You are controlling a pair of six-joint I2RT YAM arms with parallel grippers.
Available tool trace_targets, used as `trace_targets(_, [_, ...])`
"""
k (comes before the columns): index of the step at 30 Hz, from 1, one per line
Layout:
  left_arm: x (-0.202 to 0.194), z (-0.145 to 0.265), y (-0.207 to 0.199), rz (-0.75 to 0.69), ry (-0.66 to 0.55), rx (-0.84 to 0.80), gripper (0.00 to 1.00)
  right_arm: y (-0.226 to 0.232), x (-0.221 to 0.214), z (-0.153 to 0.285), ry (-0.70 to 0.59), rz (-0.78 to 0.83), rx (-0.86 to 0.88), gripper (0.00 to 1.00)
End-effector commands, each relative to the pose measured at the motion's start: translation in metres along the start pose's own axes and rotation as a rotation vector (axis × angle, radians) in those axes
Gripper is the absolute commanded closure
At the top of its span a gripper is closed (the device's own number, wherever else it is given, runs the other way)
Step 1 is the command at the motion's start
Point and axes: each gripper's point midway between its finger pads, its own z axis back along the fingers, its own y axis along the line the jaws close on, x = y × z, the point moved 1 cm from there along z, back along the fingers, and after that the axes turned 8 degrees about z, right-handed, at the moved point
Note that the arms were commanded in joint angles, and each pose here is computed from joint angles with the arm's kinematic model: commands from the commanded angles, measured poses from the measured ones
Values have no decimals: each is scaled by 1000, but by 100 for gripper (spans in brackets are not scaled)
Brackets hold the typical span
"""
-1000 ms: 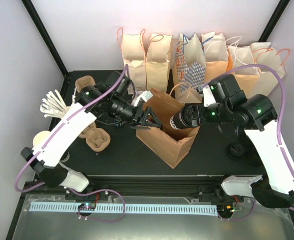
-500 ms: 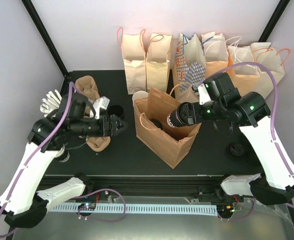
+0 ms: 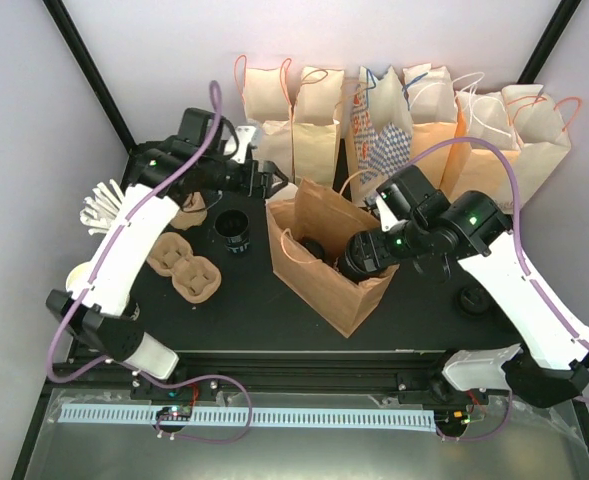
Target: Pack the takeout coffee
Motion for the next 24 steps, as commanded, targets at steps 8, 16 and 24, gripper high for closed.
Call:
trace_targets(8, [-19, -58, -34, -375, 179, 8, 9, 2, -22, -3, 30, -30, -31, 49])
trace_targets(16, [-41, -73, -31, -403, 245, 62, 20, 2, -28, -8, 52, -29, -35, 49])
trace_targets(24, [-16, -58, -35, -398, 145, 161, 97, 23, -40, -7, 8, 59, 38, 50])
